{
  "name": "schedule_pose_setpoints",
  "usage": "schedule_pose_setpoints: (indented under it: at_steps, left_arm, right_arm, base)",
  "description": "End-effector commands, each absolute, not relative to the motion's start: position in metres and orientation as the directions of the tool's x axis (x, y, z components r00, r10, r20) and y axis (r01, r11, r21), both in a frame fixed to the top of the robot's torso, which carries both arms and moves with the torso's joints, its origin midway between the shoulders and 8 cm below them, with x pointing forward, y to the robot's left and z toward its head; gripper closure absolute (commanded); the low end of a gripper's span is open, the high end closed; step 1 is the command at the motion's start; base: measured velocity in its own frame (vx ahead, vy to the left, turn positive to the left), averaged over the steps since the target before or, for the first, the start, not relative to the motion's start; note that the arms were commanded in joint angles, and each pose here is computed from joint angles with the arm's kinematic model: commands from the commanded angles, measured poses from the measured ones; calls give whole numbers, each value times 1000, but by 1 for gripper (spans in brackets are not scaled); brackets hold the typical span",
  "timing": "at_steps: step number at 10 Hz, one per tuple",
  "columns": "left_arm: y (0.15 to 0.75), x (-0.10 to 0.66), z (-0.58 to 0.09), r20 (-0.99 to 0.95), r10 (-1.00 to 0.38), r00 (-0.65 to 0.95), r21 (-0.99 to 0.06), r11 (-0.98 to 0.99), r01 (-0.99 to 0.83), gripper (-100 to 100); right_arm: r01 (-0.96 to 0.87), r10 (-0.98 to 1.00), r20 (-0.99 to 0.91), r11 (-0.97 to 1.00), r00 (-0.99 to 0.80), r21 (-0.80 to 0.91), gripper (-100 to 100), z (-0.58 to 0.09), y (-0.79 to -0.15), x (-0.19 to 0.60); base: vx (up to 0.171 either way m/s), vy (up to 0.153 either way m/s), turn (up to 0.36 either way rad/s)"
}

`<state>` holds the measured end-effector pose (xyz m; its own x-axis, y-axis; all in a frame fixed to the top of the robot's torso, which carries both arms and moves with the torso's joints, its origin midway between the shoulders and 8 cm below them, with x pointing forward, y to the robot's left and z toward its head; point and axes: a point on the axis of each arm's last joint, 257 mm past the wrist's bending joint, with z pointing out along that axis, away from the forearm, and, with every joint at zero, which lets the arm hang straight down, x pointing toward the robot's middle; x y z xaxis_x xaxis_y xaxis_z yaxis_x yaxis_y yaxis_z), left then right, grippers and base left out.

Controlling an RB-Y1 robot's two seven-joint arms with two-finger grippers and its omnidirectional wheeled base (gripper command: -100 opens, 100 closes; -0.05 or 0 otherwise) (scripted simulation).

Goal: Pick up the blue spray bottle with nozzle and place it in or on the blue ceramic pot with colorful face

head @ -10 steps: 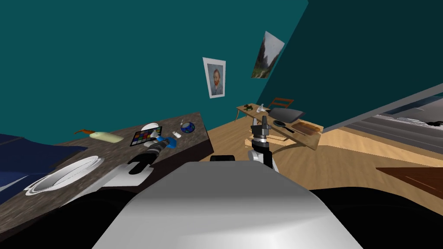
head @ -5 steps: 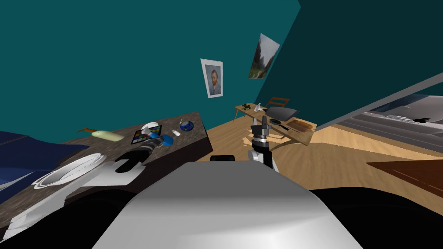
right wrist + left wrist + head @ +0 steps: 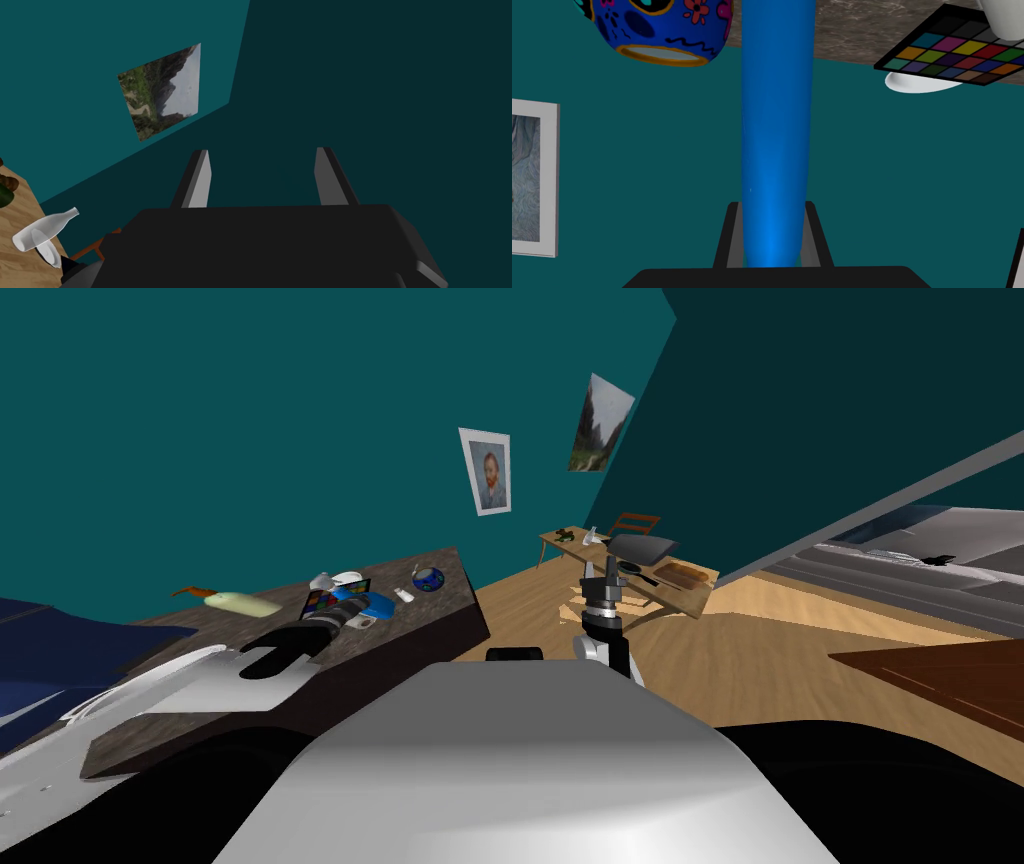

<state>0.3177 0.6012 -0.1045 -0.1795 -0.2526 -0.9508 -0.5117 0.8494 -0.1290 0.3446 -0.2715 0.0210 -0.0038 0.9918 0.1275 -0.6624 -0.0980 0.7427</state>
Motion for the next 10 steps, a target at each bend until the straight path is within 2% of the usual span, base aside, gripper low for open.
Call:
schedule_pose_setpoints:
  at_steps: [1,5,10]
  left_arm:
    - [606,320,-94,-950,-257,-176,-132,844,-519,100]
    - [618,326,-72,-948,-259,-186,-121,832,-541,100]
    - [631,334,-52,-942,-251,-224,-82,817,-570,100]
  right_arm:
    - [-662,992,127,-98,-4,743,0,21,-272,345]
    - [-662,992,127,-98,-4,743,0,21,-272,345]
    - [-662,992,127,-98,-4,743,0,21,-272,345]
  base:
    - [5,-22,-55]
    - [43,-11,-59]
    - [82,7,-74]
